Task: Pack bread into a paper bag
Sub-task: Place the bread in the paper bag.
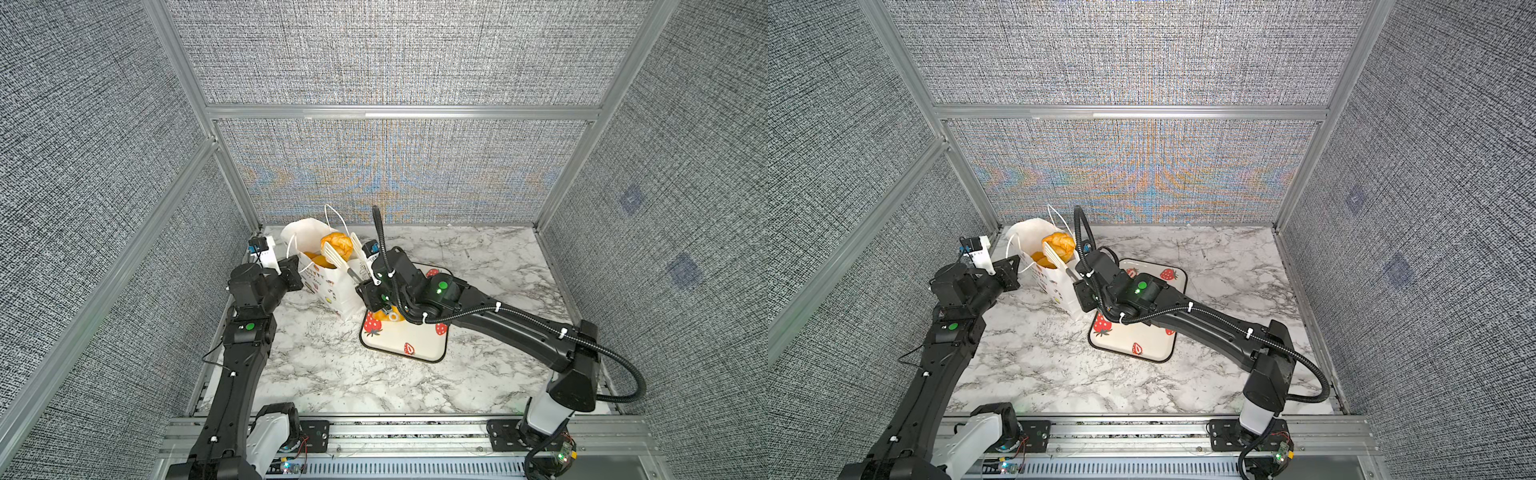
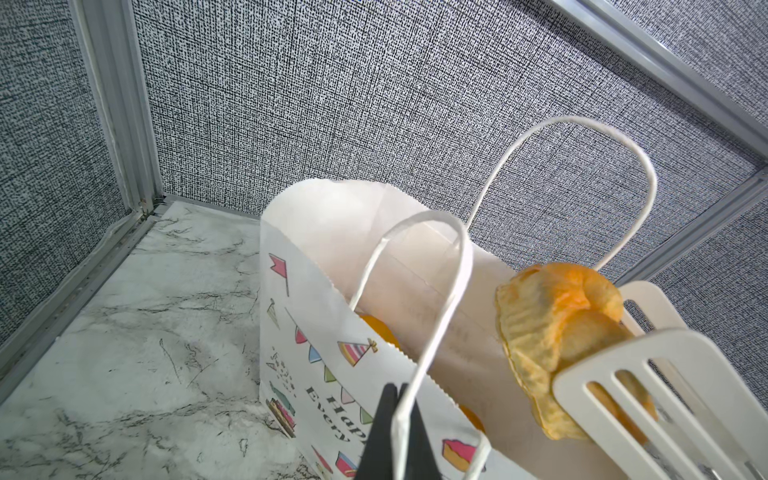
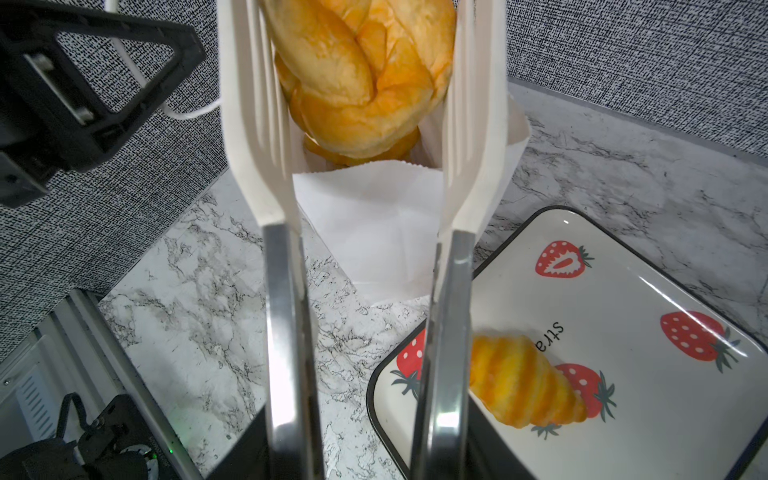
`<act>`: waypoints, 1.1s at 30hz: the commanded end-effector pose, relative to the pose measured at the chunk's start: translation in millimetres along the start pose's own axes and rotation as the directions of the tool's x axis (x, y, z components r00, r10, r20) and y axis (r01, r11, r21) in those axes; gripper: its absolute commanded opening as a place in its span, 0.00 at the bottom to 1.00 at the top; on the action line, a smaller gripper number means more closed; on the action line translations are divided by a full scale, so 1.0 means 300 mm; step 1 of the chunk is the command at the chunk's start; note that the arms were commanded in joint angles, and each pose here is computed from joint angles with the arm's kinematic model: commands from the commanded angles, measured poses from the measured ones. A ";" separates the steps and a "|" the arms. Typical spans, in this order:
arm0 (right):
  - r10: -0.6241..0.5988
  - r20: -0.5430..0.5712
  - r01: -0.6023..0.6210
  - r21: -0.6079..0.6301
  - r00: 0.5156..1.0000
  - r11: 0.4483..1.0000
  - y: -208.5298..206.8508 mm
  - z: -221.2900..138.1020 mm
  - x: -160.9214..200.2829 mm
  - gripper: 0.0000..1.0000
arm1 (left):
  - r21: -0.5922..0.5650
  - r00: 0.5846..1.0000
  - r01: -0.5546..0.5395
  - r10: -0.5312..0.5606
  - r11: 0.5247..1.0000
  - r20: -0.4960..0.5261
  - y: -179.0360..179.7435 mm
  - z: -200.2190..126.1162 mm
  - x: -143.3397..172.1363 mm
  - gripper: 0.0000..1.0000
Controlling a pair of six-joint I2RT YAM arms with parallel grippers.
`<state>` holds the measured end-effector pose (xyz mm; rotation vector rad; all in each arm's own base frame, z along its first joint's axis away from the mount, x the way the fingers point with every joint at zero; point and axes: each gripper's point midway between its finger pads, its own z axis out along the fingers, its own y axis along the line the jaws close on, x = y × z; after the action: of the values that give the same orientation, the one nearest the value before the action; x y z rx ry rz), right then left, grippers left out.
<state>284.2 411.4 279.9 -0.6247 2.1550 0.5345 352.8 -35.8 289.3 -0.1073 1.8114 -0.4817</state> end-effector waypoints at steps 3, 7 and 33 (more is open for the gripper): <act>0.018 0.047 -0.018 -0.017 0.999 1.000 0.010 -0.019 -0.042 0.54 | 0.013 1.000 -0.006 0.006 1.000 0.014 -0.009 -0.002 -0.012 0.00; 0.021 0.049 -0.020 -0.018 0.999 1.000 0.010 -0.023 -0.043 0.57 | 0.012 1.000 -0.007 0.007 1.000 0.015 -0.009 -0.002 -0.013 0.00; 0.045 0.115 -0.053 0.062 0.992 0.997 -0.100 -0.211 -0.044 0.57 | 0.009 1.000 -0.009 0.009 1.000 0.018 -0.009 -0.004 -0.016 0.00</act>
<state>268.2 367.9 316.0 -0.5578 2.0929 0.5409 352.4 -35.6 290.0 -0.1069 1.8091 -0.4806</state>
